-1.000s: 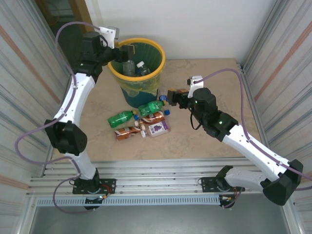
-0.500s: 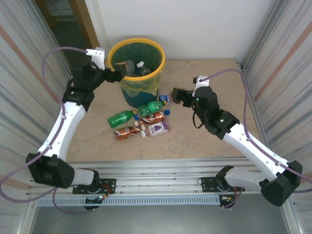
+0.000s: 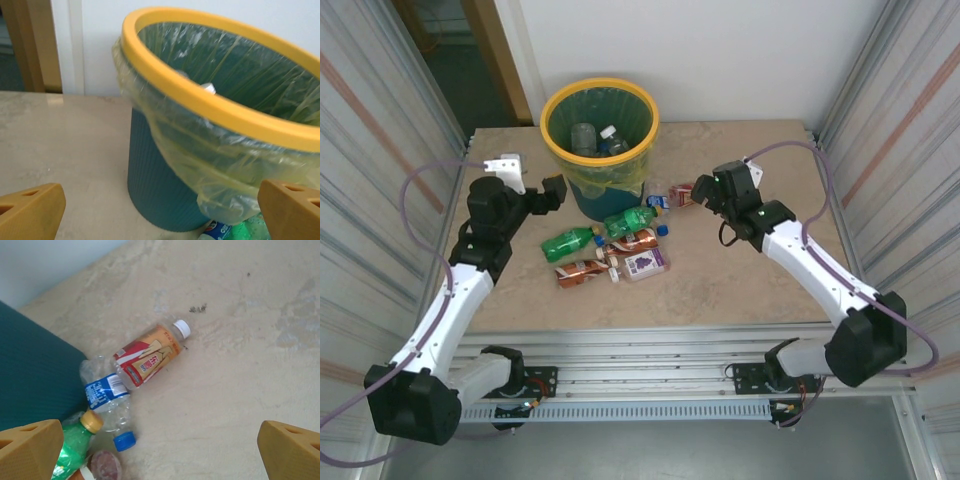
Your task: Put the plastic bottles in the bin
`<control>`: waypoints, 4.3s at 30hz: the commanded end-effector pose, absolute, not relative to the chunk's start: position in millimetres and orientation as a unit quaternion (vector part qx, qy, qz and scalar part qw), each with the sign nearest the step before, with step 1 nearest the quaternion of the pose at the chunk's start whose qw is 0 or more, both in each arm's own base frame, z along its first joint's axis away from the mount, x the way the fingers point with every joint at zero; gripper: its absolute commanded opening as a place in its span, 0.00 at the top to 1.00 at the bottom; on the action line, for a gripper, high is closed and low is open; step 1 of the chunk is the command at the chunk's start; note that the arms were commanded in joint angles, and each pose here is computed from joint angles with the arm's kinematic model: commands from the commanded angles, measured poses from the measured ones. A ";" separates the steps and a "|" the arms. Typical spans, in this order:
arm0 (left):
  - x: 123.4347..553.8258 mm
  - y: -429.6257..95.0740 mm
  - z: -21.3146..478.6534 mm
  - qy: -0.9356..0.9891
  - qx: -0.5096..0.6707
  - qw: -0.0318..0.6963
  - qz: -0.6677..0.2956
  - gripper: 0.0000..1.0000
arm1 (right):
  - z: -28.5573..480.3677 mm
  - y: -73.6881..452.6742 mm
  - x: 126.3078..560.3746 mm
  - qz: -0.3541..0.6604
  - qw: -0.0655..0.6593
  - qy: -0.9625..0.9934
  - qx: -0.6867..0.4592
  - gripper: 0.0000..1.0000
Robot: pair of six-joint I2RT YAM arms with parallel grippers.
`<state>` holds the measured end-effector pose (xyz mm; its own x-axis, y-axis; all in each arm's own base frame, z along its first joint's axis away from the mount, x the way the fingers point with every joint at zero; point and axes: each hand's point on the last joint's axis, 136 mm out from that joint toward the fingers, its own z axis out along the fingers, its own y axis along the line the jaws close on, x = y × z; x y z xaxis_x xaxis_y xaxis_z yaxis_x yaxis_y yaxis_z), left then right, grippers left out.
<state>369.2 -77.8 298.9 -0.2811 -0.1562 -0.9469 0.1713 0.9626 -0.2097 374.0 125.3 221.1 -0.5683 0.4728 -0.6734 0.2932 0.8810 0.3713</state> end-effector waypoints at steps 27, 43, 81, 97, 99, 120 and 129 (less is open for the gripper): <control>372.6 -28.1 296.1 0.769 -0.087 0.626 -0.101 0.01 | 104.6 144.4 481.5 0.047 0.236 0.912 0.333 0.02; 372.2 -31.8 293.1 0.770 -0.084 0.622 -0.112 0.01 | 78.8 165.3 516.0 0.082 0.217 0.910 0.342 0.02; 379.1 -39.5 291.1 0.773 -0.090 0.612 -0.142 0.01 | 28.0 164.5 468.4 0.007 0.118 0.952 0.282 0.21; 378.0 -38.4 294.4 0.771 -0.092 0.614 -0.141 0.01 | 58.6 155.4 463.6 0.008 0.156 0.954 0.255 0.52; 376.9 -40.5 298.0 0.769 -0.090 0.615 -0.148 0.01 | 79.2 155.7 462.1 0.008 0.184 0.953 0.239 0.53; 344.3 -103.8 393.1 0.701 -0.004 0.645 -0.304 0.01 | 252.3 207.9 419.9 0.132 0.441 0.884 0.079 0.58; 324.5 -169.3 434.1 0.675 0.101 0.632 -0.367 0.01 | 292.3 242.4 380.9 0.195 0.530 0.825 -0.039 0.58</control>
